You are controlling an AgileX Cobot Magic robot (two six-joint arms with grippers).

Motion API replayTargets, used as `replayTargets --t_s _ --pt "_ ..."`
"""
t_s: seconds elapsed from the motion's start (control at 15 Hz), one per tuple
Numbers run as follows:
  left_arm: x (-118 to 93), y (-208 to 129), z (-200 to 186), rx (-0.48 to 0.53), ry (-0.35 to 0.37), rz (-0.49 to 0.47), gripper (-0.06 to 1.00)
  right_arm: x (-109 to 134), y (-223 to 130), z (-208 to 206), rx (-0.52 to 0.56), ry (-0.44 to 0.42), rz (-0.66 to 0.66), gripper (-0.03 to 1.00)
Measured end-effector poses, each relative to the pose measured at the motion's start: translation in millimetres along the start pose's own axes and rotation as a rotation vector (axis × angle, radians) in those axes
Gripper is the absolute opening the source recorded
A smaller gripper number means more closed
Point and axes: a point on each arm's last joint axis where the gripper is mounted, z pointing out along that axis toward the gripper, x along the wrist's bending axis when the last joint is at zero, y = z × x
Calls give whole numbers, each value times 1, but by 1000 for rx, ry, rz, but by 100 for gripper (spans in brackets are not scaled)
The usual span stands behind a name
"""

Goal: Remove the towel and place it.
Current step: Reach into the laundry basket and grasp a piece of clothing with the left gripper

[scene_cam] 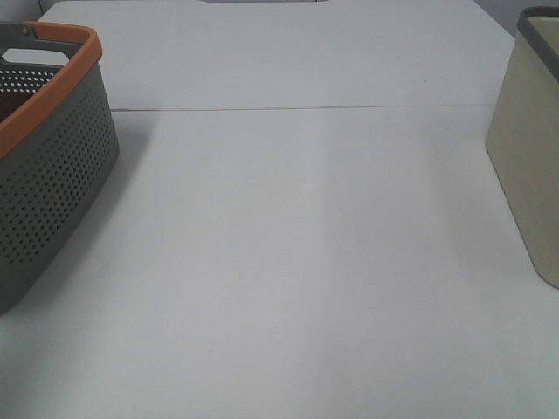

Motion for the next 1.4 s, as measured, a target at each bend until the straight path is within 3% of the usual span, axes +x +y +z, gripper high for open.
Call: replayTargets --t_s 0.2,0.4,0.6,0.8,1.0,1.4 --pt "30 33 34 54 -41 223 98 0 0 0 0 0 0 74" --pt "47 45 74 125 -73 393 98 0 0 0 0 0 0 74" --pt "70 50 129 221 10 561 98 0 0 0 0 0 0 74" --pt "83 42 179 336 -1 658 98 0 0 0 0 0 0 74" --pt "90 36 225 352 -6 658 98 0 0 0 0 0 0 74" --pt "79 14 299 432 -156 755 98 0 0 0 0 0 0 74"
